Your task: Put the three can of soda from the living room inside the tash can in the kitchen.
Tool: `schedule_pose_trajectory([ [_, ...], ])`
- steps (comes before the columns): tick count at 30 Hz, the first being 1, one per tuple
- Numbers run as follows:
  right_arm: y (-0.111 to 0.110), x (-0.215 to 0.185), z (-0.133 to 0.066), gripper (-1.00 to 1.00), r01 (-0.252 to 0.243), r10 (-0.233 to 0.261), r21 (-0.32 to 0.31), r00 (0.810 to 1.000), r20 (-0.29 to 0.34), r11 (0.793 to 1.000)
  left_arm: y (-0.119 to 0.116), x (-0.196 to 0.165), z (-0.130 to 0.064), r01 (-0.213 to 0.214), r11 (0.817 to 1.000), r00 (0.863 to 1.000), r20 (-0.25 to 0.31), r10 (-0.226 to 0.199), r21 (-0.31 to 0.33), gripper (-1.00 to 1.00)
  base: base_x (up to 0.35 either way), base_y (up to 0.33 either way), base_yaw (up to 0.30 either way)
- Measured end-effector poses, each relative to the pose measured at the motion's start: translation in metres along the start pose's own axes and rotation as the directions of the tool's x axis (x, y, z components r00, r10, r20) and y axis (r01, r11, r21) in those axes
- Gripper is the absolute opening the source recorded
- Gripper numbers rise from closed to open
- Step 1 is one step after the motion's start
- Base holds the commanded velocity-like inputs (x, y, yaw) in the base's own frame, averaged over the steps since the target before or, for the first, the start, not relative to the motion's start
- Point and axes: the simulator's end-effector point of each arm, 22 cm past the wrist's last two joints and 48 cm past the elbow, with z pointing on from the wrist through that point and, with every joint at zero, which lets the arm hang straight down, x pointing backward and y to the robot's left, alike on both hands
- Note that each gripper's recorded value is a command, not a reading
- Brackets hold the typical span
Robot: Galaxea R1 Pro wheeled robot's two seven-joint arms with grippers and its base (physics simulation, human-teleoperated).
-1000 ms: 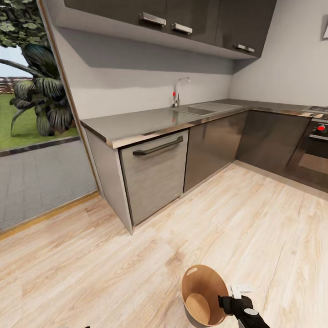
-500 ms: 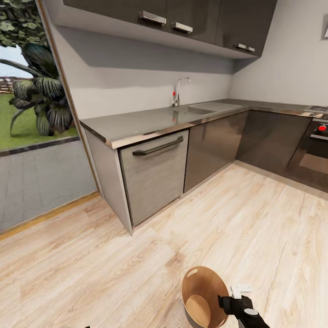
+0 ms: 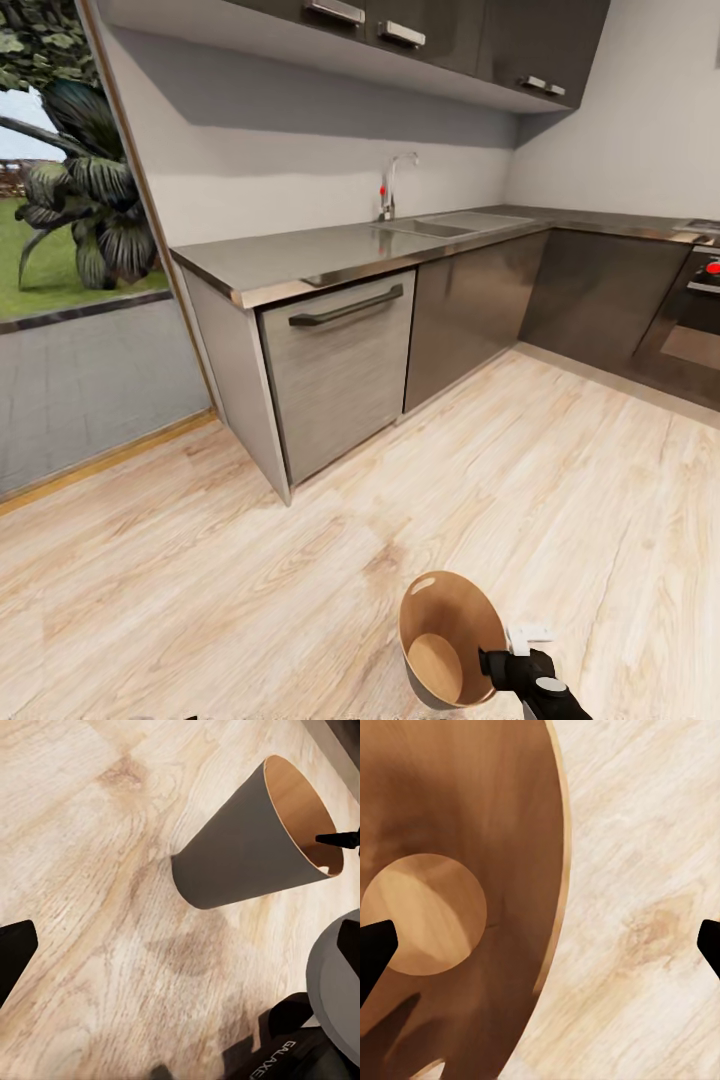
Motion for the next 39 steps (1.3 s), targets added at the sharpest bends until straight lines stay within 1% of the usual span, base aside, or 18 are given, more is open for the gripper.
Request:
schedule_pose_trajectory([
  [8,0.0,0.003,0.001,1.0,0.0,0.0,0.0,1.0,-0.006,1.0,0.001,0.002,0.0,0.005,1.0,1.0,-0.005,-0.005,-0.002,1.0,0.0,0.0,0.0],
  [12,0.001,0.011,0.008,1.0,0.0,0.0,0.0,1.0,-0.009,1.0,0.006,0.01,0.003,0.007,1.0,1.0,-0.007,-0.007,-0.002,1.0,0.0,0.0,0.0],
  [15,0.001,0.013,0.009,1.0,0.001,-0.001,0.0,1.0,-0.013,1.0,0.006,0.012,0.003,0.009,1.0,1.0,-0.01,-0.009,-0.003,1.0,0.0,0.0,0.0],
  [39,0.001,0.014,0.009,1.0,0.002,-0.002,0.0,1.0,-0.016,1.0,0.007,0.013,0.003,0.012,1.0,1.0,-0.012,-0.012,-0.004,1.0,0.0,0.0,0.0],
])
